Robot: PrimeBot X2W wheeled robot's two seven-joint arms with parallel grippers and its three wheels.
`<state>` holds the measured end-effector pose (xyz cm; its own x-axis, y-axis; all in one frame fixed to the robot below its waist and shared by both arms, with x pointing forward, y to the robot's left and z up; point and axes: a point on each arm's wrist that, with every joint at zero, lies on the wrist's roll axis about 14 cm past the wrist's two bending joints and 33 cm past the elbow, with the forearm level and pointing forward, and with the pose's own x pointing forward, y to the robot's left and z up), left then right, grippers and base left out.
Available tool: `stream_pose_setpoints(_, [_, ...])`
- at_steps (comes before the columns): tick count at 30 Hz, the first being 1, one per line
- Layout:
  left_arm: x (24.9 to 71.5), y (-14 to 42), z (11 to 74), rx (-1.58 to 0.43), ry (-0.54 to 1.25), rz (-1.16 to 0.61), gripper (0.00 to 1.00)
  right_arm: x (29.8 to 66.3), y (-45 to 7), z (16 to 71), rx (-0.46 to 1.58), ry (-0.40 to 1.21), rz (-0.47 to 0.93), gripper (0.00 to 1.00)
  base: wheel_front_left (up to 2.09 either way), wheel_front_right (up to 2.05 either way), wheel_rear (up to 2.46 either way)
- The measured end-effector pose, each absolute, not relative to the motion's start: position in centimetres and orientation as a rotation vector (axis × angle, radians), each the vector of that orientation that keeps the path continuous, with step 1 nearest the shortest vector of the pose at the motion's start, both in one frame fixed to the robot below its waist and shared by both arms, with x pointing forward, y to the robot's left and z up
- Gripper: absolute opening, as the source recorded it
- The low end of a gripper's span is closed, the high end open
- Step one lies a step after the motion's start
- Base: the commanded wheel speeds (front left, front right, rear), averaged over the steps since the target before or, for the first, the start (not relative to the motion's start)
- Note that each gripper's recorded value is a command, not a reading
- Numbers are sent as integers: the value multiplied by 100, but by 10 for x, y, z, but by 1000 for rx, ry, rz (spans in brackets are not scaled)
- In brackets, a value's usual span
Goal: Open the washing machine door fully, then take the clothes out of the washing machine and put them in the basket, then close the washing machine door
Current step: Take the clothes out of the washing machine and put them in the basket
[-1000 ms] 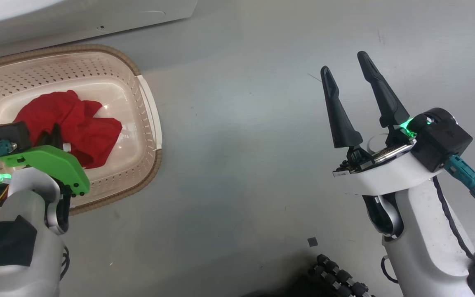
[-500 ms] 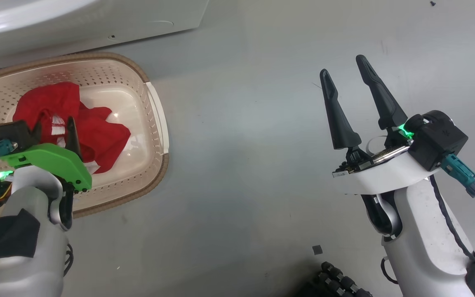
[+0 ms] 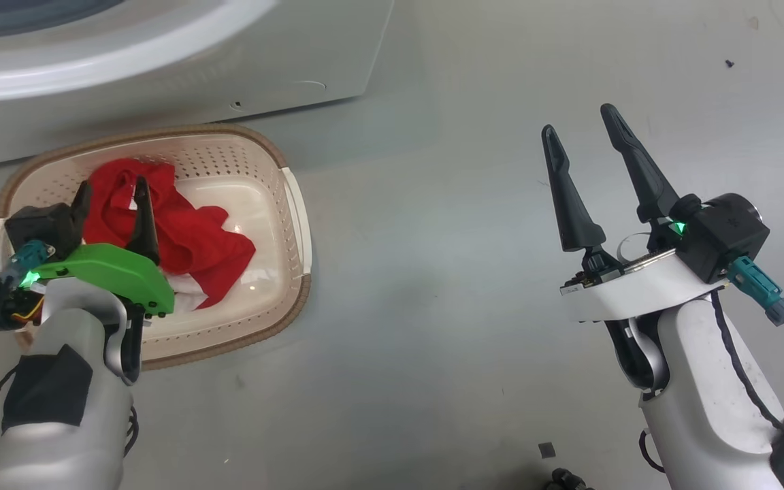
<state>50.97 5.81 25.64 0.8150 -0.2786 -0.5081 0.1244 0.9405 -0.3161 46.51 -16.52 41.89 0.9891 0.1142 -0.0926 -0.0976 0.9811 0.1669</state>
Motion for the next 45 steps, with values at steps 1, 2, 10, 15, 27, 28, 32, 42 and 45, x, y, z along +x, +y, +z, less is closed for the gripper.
stream_pose_setpoints(1, [511, 58, 263, -280, 563, -216, 100, 465, -165, 421, 163, 98, 106, 100, 0, 0, 0])
stream_pose_setpoints(2, [512, 58, 269, -284, 545, -214, 100, 464, -165, 424, 162, 92, 107, 100, 0, 0, 0])
stream_pose_setpoints(10, [520, 66, 333, -289, 383, -220, 100, 453, -164, 437, 159, 70, 110, 100, 0, 0, 0])
stream_pose_setpoints(15, [528, 76, 390, -275, 222, -223, 100, 446, -161, 445, 155, 58, 120, 100, 0, 0, 0])
stream_pose_setpoints(27, [488, 109, 461, -245, 51, -171, 100, 428, -143, 477, 169, -9, 166, 100, 0, 0, 0])
stream_pose_setpoints(28, [488, 109, 461, -245, 51, -171, 100, 428, -143, 477, 169, -9, 166, 100, 0, 0, 0])
stream_pose_setpoints(32, [466, 114, 473, -225, 27, -166, 100, 417, -139, 483, 168, -20, 178, 100, 0, 0, 0])
stream_pose_setpoints(42, [420, 130, 490, -220, -12, -120, 100, 391, -132, 493, 175, -36, 194, 100, 0, 0, 0])
stream_pose_setpoints(45, [406, 135, 487, -219, -5, -102, 100, 385, -131, 496, 176, -42, 196, 100, 0, 0, 0])
